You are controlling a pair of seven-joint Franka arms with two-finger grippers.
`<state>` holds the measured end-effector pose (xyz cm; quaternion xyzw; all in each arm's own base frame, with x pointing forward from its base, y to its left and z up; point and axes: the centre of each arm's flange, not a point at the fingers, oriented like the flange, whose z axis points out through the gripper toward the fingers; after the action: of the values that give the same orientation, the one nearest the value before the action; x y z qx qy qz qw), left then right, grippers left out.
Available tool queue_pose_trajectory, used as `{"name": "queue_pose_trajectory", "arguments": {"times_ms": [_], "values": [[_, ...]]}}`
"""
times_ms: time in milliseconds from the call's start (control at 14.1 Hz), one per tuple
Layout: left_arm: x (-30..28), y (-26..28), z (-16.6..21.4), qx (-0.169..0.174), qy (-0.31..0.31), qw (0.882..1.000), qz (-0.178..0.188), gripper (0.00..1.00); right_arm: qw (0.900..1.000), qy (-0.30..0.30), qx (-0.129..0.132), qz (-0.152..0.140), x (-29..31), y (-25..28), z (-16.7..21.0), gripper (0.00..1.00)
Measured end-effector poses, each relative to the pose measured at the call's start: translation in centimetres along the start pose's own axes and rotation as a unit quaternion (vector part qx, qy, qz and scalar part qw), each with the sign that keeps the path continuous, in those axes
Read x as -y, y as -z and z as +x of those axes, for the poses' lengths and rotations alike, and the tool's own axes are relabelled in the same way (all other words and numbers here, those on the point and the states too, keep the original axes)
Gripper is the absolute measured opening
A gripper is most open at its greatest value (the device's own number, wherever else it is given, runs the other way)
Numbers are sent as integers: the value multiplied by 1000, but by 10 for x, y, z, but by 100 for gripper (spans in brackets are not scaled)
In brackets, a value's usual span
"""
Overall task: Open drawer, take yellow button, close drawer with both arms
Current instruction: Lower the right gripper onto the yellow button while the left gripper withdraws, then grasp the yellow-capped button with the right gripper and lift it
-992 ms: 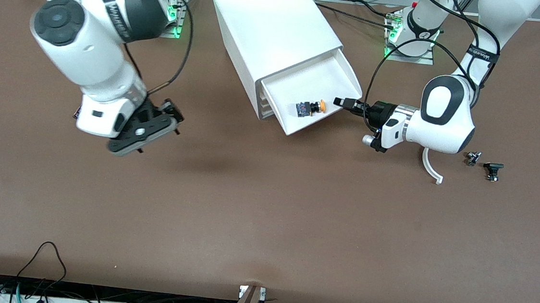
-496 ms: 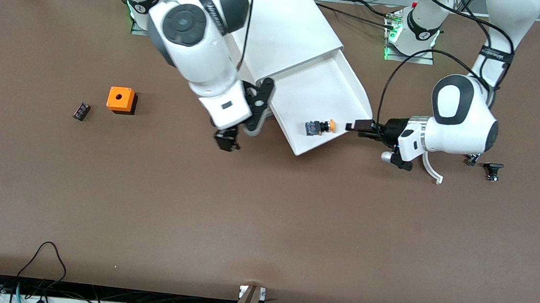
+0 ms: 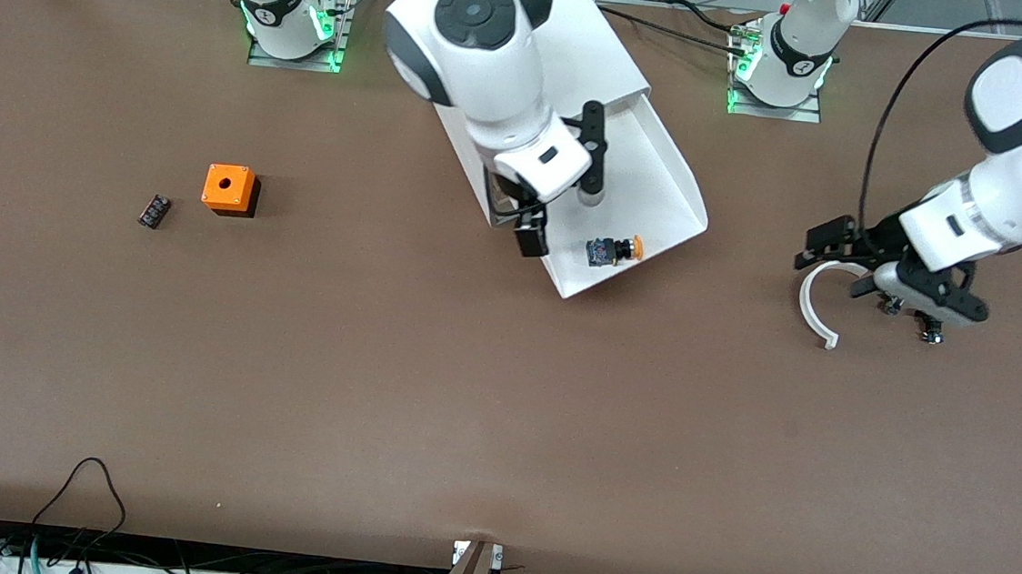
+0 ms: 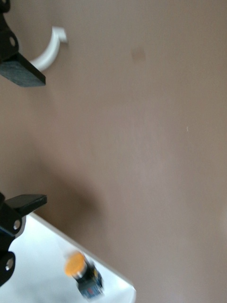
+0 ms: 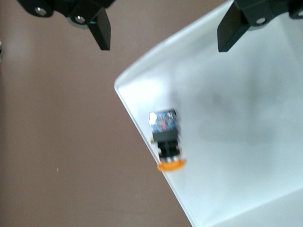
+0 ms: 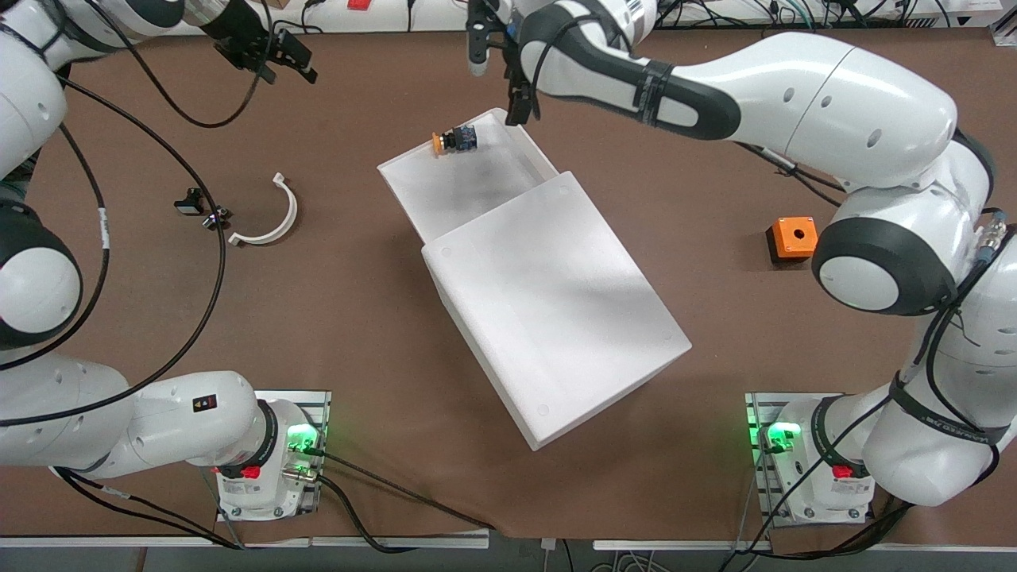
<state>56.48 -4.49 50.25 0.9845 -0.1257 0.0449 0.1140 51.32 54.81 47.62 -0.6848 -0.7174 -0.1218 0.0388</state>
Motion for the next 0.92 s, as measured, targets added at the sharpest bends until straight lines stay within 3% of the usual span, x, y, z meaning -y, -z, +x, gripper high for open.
{"name": "queue_pose_trajectory", "arguments": {"times_ms": [142, 354, 567, 921], "values": [[-6, 39, -11, 19, 7, 999, 51, 100, 1000, 21, 3, -9, 20, -22, 25, 100], [-14, 74, -25, 59, 104, 987, 110, 100, 999, 31, 3, -13, 25, -53, 39, 100], [-12, 72, -28, 74, 142, 979, 123, 100, 999, 28, -3, -25, 18, -63, 38, 100], [-4, 63, -26, 83, 154, 977, 120, 100, 999, 25, -8, -37, 11, -79, 35, 100]]}}
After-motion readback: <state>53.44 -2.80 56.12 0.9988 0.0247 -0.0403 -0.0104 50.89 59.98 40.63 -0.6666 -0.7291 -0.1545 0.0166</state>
